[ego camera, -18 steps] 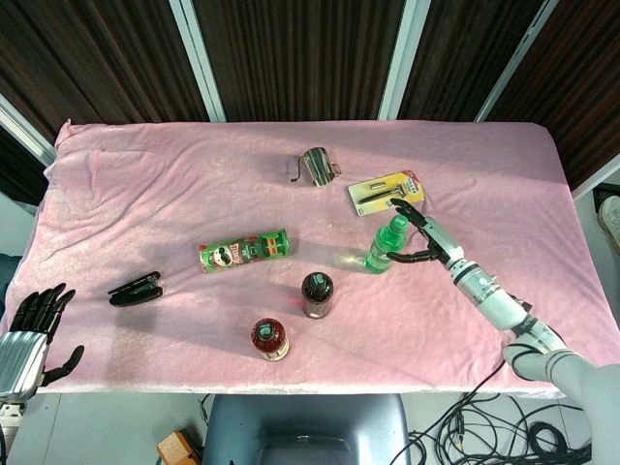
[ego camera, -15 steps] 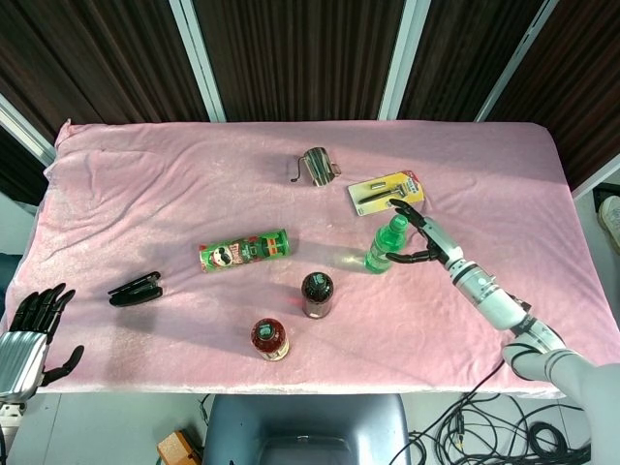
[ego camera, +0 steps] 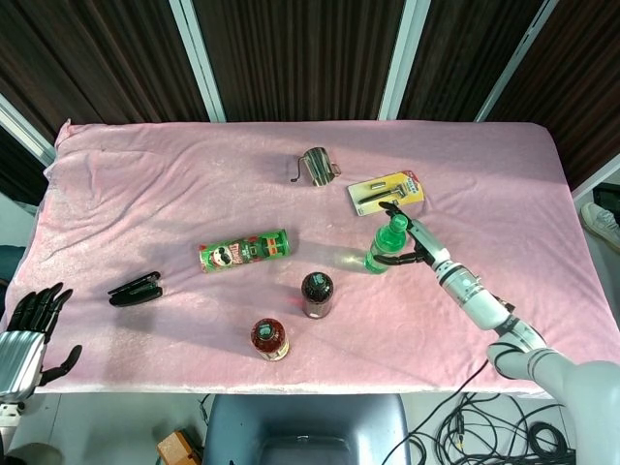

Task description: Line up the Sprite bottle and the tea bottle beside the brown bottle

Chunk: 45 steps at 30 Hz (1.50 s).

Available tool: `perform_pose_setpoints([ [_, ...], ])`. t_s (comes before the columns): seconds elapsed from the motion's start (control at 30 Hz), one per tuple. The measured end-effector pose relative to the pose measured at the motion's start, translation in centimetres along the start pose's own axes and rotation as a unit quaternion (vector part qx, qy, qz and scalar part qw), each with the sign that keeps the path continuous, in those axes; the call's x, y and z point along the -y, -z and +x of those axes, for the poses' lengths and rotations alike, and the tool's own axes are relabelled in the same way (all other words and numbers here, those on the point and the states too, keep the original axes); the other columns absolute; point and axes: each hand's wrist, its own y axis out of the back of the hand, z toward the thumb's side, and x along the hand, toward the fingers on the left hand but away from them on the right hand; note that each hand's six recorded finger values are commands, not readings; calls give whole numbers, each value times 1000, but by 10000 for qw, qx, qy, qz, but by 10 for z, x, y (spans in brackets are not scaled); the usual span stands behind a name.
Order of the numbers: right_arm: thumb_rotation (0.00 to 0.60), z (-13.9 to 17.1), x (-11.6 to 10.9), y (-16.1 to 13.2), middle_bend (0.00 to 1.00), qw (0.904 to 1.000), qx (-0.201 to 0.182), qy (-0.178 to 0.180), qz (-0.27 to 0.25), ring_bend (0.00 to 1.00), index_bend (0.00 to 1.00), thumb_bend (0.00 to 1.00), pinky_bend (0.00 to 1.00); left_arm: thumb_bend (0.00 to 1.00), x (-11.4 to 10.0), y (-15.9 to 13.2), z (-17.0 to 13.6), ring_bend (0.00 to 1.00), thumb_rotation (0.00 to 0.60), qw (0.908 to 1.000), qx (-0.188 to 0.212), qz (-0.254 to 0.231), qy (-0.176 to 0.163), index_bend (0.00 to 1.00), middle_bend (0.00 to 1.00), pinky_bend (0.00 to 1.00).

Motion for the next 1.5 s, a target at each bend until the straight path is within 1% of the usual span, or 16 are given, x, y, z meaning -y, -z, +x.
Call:
perform_pose_setpoints([
  [0.03,600,-1,0,0,358,10000,5,32,20,237,607,218,330,330,0,0,0,0,600,10000,-7,2,3,0,0,0],
  [0.13,600,-5,1,0,464,9999,8,152,75,357,755,237,428,331,0,1,-1,0,600,10000,-18,-2,9,0,0,0],
  [0.27,600,-10,4,0,536,9995,0,284,129,442,854,265,527,331,-1,1,-2,0,600,10000,-15,-10,6,0,0,0],
  [0.33,600,-10,5,0,596,9994,2,301,153,517,933,291,615,331,-1,1,-2,0,600,10000,-11,-10,1,0,0,0],
  [0.43,600,-13,7,-1,638,9990,-43,366,249,576,984,323,695,331,-1,1,-2,0,600,10000,-7,-23,13,0,0,0],
  [0.53,600,-15,7,-5,662,9977,-150,505,416,610,1000,337,744,331,-1,1,-2,0,600,10000,5,-34,16,0,0,0],
  [0.67,600,-10,5,-16,678,9948,-461,729,550,634,1000,344,774,331,0,1,-2,0,600,10000,8,-38,21,0,0,0],
  [0.83,600,4,9,-32,681,9921,-858,768,498,636,1000,344,777,331,-1,0,-2,0,600,10000,19,-48,12,0,0,0],
  [0.97,600,21,21,-41,681,9912,-1087,618,442,637,1000,345,778,330,-1,0,-2,0,600,10000,26,-54,14,0,0,0],
  [1.1,600,30,44,-43,681,9929,-1108,332,283,637,1000,344,778,331,1,-1,-1,0,600,10000,38,-61,49,0,0,0],
  [1.23,600,28,65,-42,681,9939,-1065,110,251,637,1000,345,777,331,0,0,-1,0,600,10000,29,-75,34,0,0,0],
  [1.27,600,26,73,-43,681,9939,-1071,27,277,637,1000,344,777,331,-1,0,-2,0,600,10000,26,-81,22,0,0,0],
  [1.43,600,21,90,-45,681,9932,-1087,-115,390,637,1000,345,774,330,-3,2,-3,0,600,9999,23,-105,-1,0,0,0],
  [1.5,600,19,94,-45,681,9930,-1089,-138,430,637,1000,344,773,331,-3,2,-4,0,600,9999,28,-109,-12,0,0,0],
])
